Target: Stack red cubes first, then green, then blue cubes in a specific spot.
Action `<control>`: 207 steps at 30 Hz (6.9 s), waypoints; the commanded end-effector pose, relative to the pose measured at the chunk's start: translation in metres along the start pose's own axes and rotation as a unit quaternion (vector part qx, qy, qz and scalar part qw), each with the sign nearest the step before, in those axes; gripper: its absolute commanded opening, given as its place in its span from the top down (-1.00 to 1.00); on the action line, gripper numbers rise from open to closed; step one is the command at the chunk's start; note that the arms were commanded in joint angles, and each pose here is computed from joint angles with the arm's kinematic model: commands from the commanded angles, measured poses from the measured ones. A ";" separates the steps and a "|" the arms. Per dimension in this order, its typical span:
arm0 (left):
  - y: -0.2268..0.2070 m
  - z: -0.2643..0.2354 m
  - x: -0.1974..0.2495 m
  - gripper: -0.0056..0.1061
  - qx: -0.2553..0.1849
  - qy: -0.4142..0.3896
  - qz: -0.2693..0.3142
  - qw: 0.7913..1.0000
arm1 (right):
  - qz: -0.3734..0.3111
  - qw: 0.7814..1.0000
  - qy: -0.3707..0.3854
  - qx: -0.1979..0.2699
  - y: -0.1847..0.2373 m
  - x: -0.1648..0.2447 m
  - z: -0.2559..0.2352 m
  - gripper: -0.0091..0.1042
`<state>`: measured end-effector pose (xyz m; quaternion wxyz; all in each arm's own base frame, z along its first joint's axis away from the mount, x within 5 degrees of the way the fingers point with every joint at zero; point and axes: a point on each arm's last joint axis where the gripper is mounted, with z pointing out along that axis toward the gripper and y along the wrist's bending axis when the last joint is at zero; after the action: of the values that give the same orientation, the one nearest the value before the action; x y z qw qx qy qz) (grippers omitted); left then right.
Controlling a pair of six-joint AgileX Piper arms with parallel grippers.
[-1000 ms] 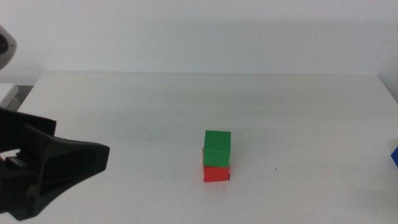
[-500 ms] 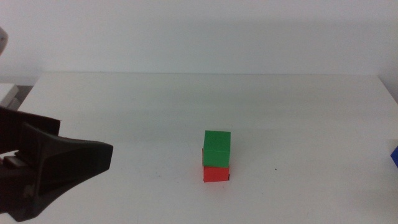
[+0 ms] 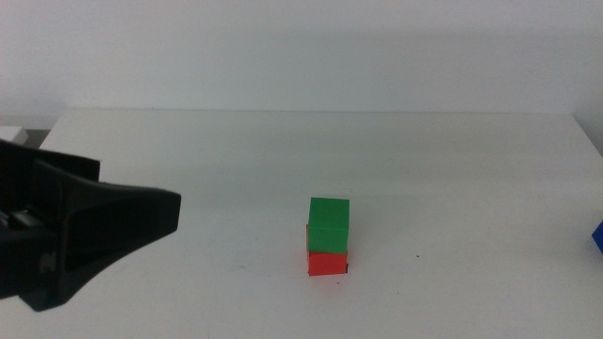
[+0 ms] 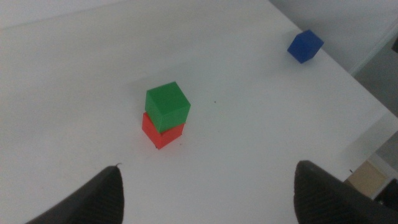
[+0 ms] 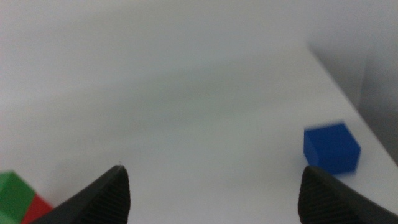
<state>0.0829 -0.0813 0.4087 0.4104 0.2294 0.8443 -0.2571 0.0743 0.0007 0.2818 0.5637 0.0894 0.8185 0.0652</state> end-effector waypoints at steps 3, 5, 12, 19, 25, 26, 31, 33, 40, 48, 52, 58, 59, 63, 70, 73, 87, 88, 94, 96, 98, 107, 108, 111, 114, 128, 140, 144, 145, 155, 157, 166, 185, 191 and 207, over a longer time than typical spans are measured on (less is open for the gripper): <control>-0.001 -0.001 -0.003 -0.78 0.003 -0.017 0.001 1.000 | -0.010 0.995 0.095 0.028 0.006 -0.035 0.005 -0.80; 0.000 -0.001 -0.004 -0.78 -0.003 -0.022 0.006 1.000 | -0.006 0.992 0.122 0.035 0.008 -0.044 0.011 -0.80; 0.002 -0.006 -0.010 -0.78 -0.016 -0.042 0.019 0.999 | 0.022 0.972 0.228 0.055 0.013 -0.062 0.035 -0.80; -0.001 -0.013 -0.016 -0.78 -0.013 -0.059 0.021 0.998 | -0.015 0.941 0.334 0.060 0.013 -0.067 0.076 -0.80; -0.001 -0.013 -0.016 -0.78 -0.012 -0.060 0.021 0.998 | -0.067 0.912 0.390 0.106 -0.023 -0.099 0.145 -0.80; -0.001 -0.013 -0.016 -0.78 -0.012 -0.060 0.021 0.998 | -0.060 0.908 0.404 0.095 -0.034 -0.099 0.157 -0.80; -0.001 -0.013 -0.016 -0.78 -0.012 -0.060 0.021 0.998 | -0.013 0.904 0.419 0.082 -0.082 -0.091 0.213 -0.80; -0.001 -0.013 -0.016 -0.78 -0.012 -0.060 0.021 0.998 | -0.025 0.893 0.439 0.094 -0.096 -0.082 0.233 -0.80; -0.001 -0.013 -0.016 -0.78 -0.012 -0.060 0.021 0.998 | -0.034 0.880 0.463 0.102 -0.119 -0.047 0.283 -0.79; -0.001 -0.013 -0.016 -0.78 -0.012 -0.060 0.021 0.998 | -0.069 0.872 0.474 0.104 -0.125 -0.025 0.304 0.06; -0.001 -0.013 -0.016 -0.78 -0.012 -0.060 0.021 0.998 | -0.093 0.866 0.483 0.092 -0.095 -0.031 0.301 0.72; -0.001 -0.013 -0.016 -0.78 -0.012 -0.060 0.021 0.998 | -0.086 0.874 0.462 0.125 0.032 -0.074 0.265 0.74; -0.001 -0.013 -0.016 -0.78 -0.012 -0.060 0.021 0.998 | -0.085 0.873 0.460 0.136 0.057 -0.078 0.258 0.74; 0.000 -0.013 -0.016 -0.78 -0.017 -0.061 0.024 0.998 | -0.100 0.901 0.405 0.120 0.150 -0.085 0.238 0.74; 0.002 -0.013 -0.017 -0.78 -0.029 -0.063 0.032 0.997 | -0.099 0.914 0.389 0.057 0.248 -0.055 0.208 0.74; 0.002 -0.013 -0.017 -0.78 -0.030 -0.063 0.034 0.997 | -0.101 0.912 0.394 0.052 0.266 -0.040 0.206 0.74; 0.003 -0.013 -0.017 -0.78 -0.032 -0.063 0.036 0.997 | -0.100 0.913 0.393 0.035 0.292 -0.031 0.208 0.74; 0.003 -0.013 -0.017 -0.78 -0.032 -0.063 0.036 0.997 | -0.100 0.913 0.394 0.036 0.292 -0.030 0.209 0.74; 0.002 -0.013 -0.017 -0.78 -0.031 -0.063 0.037 0.997 | -0.105 0.910 0.400 0.036 0.295 -0.020 0.216 0.74; 0.002 -0.013 -0.017 -0.78 -0.031 -0.063 0.037 0.997 | -0.101 0.914 0.392 0.026 0.297 -0.021 0.217 0.74; 0.002 -0.013 -0.017 -0.78 -0.031 -0.063 0.037 0.997 | -0.101 0.916 0.389 0.022 0.298 -0.021 0.217 0.74; 0.002 -0.013 -0.017 -0.78 -0.031 -0.063 0.037 0.997 | -0.105 0.919 0.380 0.013 0.300 -0.019 0.222 0.74; 0.002 -0.013 -0.017 -0.78 -0.031 -0.063 0.037 0.997 | -0.105 0.919 0.380 0.014 0.300 -0.018 0.223 0.74; 0.002 -0.013 -0.017 -0.78 -0.031 -0.063 0.037 0.997 | -0.109 0.916 0.386 0.021 0.299 -0.015 0.224 0.74; 0.004 -0.013 -0.017 -0.78 -0.039 -0.064 0.042 0.996 | -0.113 0.916 0.384 0.024 0.299 -0.014 0.225 0.74; 0.005 -0.014 -0.017 -0.78 -0.048 -0.065 0.049 0.995 | -0.100 0.916 0.387 0.033 0.298 -0.015 0.224 0.74; 0.005 -0.014 -0.017 -0.78 -0.048 -0.065 0.049 0.995 | -0.098 0.912 0.396 0.038 0.297 -0.014 0.223 -0.33; 0.005 -0.014 -0.017 -0.78 -0.048 -0.065 0.049 0.995 | -0.105 0.917 0.383 0.039 0.296 -0.017 0.224 -0.69; 0.005 -0.014 -0.017 -0.78 -0.048 -0.065 0.049 0.995 | -0.105 0.919 0.379 0.038 0.295 -0.021 0.222 -0.76; 0.006 -0.014 -0.018 -0.78 -0.051 -0.066 0.051 0.995 | -0.123 0.957 0.262 -0.019 0.213 -0.122 0.125 -0.80; 0.006 -0.014 -0.018 -0.78 -0.051 -0.066 0.051 0.995 | -0.124 0.967 0.220 -0.038 0.175 -0.130 0.105 -0.80; 0.006 -0.014 -0.018 -0.78 -0.051 -0.066 0.051 0.995 | -0.093 0.990 0.069 -0.078 0.059 -0.112 0.044 -0.80; 0.036 0.000 0.006 -0.78 -0.132 -0.180 0.051 0.973 | -0.078 0.994 0.019 -0.080 0.047 -0.100 0.033 -0.80; 0.065 0.004 0.087 -0.78 -0.230 -0.224 0.013 0.947 | -0.108 0.988 -0.089 -0.070 0.021 -0.035 0.017 -0.80; 0.098 0.053 0.213 -0.78 -0.315 -0.212 -0.091 0.920 | -0.074 0.993 -0.089 -0.030 -0.019 0.091 0.015 -0.80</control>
<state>0.0515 -0.0018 0.1866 0.5949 -0.0461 0.8009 -0.0516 0.0552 0.0027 0.1901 0.6391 0.0161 0.7676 0.0449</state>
